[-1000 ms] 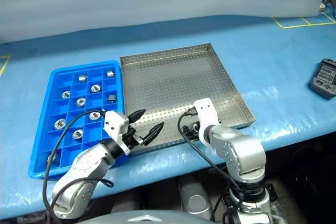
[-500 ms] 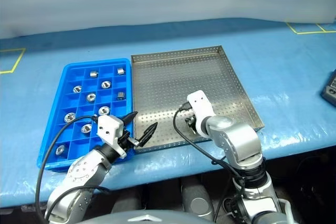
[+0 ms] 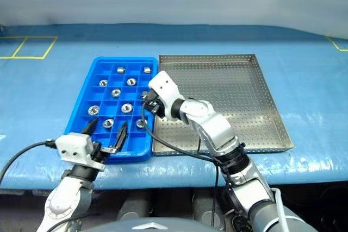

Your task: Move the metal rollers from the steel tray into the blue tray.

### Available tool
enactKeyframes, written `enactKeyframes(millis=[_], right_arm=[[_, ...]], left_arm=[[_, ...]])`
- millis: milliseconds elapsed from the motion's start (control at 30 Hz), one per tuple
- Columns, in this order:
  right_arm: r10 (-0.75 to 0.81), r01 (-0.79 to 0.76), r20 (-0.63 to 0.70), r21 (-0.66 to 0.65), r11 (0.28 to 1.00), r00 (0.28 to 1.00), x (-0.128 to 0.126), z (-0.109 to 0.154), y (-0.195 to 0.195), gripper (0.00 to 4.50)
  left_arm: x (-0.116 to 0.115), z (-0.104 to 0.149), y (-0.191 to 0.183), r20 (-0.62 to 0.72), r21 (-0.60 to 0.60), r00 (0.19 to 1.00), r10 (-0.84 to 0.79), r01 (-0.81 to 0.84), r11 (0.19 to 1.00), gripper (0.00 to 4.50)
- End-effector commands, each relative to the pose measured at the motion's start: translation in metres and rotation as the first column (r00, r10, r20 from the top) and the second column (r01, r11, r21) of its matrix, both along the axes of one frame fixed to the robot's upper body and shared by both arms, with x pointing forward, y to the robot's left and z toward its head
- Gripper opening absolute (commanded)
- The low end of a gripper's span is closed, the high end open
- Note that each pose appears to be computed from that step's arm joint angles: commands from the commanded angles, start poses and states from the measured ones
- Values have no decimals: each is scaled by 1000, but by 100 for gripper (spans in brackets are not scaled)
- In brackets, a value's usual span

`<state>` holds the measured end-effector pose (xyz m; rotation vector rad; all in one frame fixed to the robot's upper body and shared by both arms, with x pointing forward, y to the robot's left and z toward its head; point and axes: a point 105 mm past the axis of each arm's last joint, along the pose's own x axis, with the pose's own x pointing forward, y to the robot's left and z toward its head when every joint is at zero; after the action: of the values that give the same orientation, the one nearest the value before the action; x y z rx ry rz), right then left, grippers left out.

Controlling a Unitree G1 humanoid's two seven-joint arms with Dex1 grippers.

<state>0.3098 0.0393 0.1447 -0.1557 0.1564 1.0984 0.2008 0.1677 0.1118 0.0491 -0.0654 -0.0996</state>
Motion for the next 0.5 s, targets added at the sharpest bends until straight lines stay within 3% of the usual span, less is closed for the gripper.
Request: enactKeyframes(millis=[33, 267, 500], right_arm=[[123, -123, 11, 45, 991, 992, -12, 6, 21, 173], [251, -249, -63, 37, 968, 966, -36, -15, 38, 173], [259, -262, -138, -5, 965, 956, -43, -39, 35, 173]], left_arm=[[-17, 20, 0, 77, 16, 997, 11, -12, 1000, 450], [-35, 13, -4, 22, -59, 1000, 8, -7, 998, 450], [-39, 10, -11, -2, -77, 999, -35, 35, 996, 450]])
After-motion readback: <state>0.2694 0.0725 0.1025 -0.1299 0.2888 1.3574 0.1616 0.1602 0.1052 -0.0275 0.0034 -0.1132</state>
